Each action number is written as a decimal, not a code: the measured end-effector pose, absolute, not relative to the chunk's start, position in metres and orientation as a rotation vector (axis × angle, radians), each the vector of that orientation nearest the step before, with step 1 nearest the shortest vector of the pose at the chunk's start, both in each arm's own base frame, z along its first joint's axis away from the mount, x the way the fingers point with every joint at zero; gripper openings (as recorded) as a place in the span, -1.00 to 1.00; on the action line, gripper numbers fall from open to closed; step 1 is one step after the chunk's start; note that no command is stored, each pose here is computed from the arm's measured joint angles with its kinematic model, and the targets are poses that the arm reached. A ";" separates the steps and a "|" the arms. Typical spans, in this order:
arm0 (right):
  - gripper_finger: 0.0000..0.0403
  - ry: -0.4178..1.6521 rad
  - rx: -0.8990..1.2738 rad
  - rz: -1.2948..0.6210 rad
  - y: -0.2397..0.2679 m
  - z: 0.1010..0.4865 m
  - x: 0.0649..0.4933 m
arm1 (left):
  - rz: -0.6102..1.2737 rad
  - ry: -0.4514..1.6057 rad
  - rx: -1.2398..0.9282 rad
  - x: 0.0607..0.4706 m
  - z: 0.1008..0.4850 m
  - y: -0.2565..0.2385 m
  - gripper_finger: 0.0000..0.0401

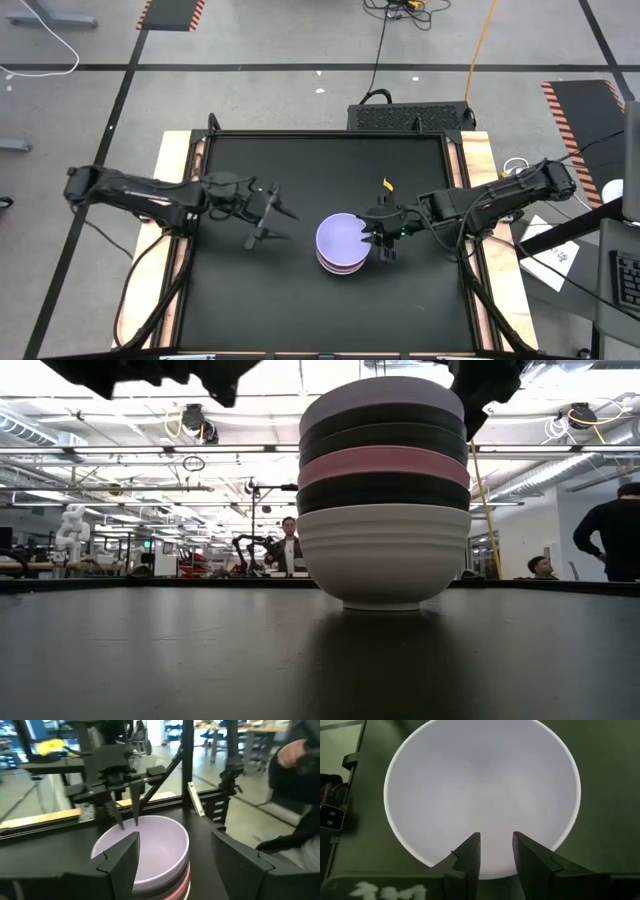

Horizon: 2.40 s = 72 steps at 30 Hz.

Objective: Nest bowls inside each other
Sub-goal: Stack the purple bowl on top of the black bowl

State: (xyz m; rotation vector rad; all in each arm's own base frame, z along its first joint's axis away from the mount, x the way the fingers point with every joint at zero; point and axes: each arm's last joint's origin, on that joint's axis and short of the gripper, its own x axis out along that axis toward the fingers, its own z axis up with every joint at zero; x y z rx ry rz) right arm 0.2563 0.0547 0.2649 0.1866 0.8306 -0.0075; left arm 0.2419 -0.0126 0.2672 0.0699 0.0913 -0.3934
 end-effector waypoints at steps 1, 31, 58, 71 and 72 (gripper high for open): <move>-0.47 0.830 0.185 -0.007 0.055 0.265 0.256 | -0.379 0.097 0.079 0.237 0.270 -0.013 0.23; -0.47 0.687 0.044 0.049 0.093 0.254 0.278 | -0.274 0.136 0.149 0.189 0.274 -0.031 0.23; -0.47 0.660 0.046 0.014 0.107 0.249 0.272 | -0.299 0.134 0.159 0.187 0.273 -0.042 0.23; -0.47 0.587 0.022 0.041 0.104 0.256 0.267 | -0.286 0.111 0.162 0.187 0.276 -0.043 0.23; -0.47 0.574 0.016 0.044 0.103 0.260 0.266 | -0.272 0.114 0.164 0.187 0.276 -0.043 0.23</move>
